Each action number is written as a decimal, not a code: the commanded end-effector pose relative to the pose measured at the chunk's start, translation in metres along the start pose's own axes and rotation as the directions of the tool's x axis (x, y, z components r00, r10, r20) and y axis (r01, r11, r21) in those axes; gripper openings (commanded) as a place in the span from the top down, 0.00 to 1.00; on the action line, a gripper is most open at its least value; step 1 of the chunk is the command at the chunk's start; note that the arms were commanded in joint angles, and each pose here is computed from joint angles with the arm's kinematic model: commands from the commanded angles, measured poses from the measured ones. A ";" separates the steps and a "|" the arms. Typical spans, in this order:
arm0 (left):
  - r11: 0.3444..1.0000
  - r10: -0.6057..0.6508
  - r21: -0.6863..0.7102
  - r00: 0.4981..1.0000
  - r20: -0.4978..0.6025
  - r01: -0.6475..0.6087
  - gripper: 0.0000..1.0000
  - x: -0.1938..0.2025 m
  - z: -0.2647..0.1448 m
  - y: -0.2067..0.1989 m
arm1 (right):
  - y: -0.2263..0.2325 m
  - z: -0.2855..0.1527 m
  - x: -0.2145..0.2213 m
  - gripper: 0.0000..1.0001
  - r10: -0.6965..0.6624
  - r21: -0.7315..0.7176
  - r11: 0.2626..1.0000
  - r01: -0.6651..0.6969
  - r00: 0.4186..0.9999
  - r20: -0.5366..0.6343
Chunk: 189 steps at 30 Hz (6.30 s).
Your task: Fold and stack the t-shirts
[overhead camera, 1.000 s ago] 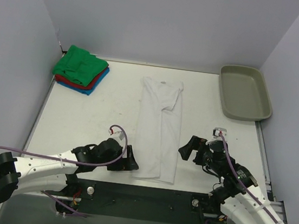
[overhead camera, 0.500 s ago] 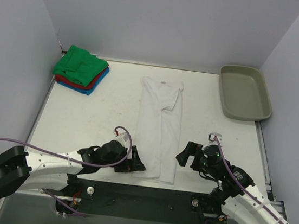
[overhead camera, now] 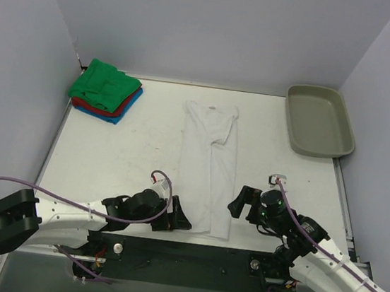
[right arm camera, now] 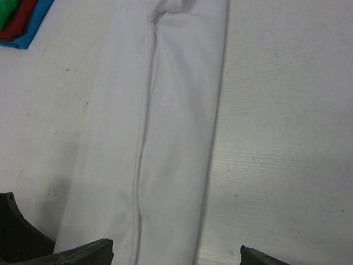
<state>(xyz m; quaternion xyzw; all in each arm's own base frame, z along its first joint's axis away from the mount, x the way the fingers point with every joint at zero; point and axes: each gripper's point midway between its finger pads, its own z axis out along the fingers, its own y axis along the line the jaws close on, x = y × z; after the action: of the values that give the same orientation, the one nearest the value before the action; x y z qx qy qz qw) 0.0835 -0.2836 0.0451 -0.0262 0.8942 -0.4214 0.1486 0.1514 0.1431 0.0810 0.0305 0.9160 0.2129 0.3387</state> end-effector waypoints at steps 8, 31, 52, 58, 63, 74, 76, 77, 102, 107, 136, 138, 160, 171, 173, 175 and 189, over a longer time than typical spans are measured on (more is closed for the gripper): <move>0.978 -0.016 -0.208 0.999 -0.047 0.006 0.17 0.021 -0.002 0.064 | 0.000 0.001 0.004 0.03 0.003 0.015 1.000 -0.003 1.000 0.006; 0.972 -0.028 -0.237 0.998 -0.063 0.012 0.63 0.021 0.011 0.066 | -0.001 0.006 0.028 0.09 0.027 0.028 0.999 -0.026 0.999 -0.022; 0.973 -0.015 -0.231 0.998 -0.068 -0.001 0.85 0.018 0.015 0.061 | 0.009 0.030 0.097 0.19 0.093 -0.012 0.995 -0.096 0.982 -0.165; 0.973 -0.019 -0.231 0.998 -0.065 0.004 0.85 0.018 0.014 0.062 | 0.012 0.031 0.102 0.34 0.087 -0.007 0.996 -0.089 0.982 -0.170; 0.972 -0.022 -0.236 0.998 -0.066 0.006 0.85 0.018 0.013 0.065 | 0.003 0.029 0.106 0.44 0.082 0.021 0.997 -0.080 0.983 -0.167; 0.973 -0.026 -0.231 0.998 -0.060 0.012 0.86 0.017 0.012 0.064 | -0.008 0.028 0.109 0.75 0.101 0.050 0.994 -0.095 0.983 -0.155; 0.973 -0.027 -0.231 0.998 -0.058 0.013 0.86 0.017 0.012 0.065 | -0.009 0.028 0.109 0.80 0.103 0.051 0.994 -0.096 0.983 -0.155; 0.973 -0.027 -0.230 0.998 -0.056 0.013 0.86 0.017 0.011 0.065 | -0.009 0.028 0.110 0.82 0.103 0.051 0.994 -0.096 0.982 -0.156; 0.973 0.164 -0.172 0.986 0.039 -0.155 0.94 -0.055 -0.006 -0.024 | 0.051 0.005 0.032 1.00 -0.082 0.011 0.997 0.082 0.997 -0.017; 0.977 0.169 -0.144 0.981 0.091 -0.155 0.94 -0.090 -0.010 -0.042 | 0.054 0.006 0.006 1.00 -0.092 0.037 0.995 0.091 0.995 0.022; 0.981 0.170 -0.131 0.963 0.208 -0.145 0.93 -0.211 0.021 -0.074 | 0.039 0.063 -0.109 1.00 0.005 0.100 0.995 -0.013 0.997 0.071; 0.981 0.165 -0.134 0.963 0.215 -0.138 0.93 -0.219 0.022 -0.073 | 0.035 0.070 -0.116 1.00 0.021 0.108 0.994 -0.028 0.998 0.066; 0.985 0.092 -0.165 0.965 0.245 -0.052 0.93 -0.280 0.054 -0.039 | 0.017 0.135 -0.159 1.00 0.099 0.127 0.987 -0.100 0.995 0.011; 0.981 0.064 -0.193 0.964 0.256 -0.014 0.89 -0.298 0.075 -0.018 | 0.004 0.166 -0.167 1.00 0.115 0.152 0.982 -0.110 0.993 -0.021; 0.980 0.062 -0.197 0.962 0.264 -0.009 0.78 -0.305 0.074 -0.016 | 0.002 0.171 -0.170 0.98 0.115 0.156 0.982 -0.110 0.993 -0.022; 0.977 0.063 -0.211 0.958 0.279 -0.002 0.58 -0.314 0.072 -0.014 | 0.000 0.175 -0.174 0.75 0.118 0.164 0.980 -0.113 0.993 -0.020; 0.994 0.076 -0.106 0.920 0.386 -0.038 0.09 -0.349 0.036 -0.060 | 0.009 0.153 -0.211 0.11 0.051 0.171 0.983 -0.064 0.996 0.078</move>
<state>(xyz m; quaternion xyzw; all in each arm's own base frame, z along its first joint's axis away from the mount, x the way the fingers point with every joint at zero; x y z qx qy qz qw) 0.4284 -0.2725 0.1033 -0.1163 0.8938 -0.3147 0.2975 0.4122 0.1652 0.0731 0.1096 0.9286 0.1385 0.3264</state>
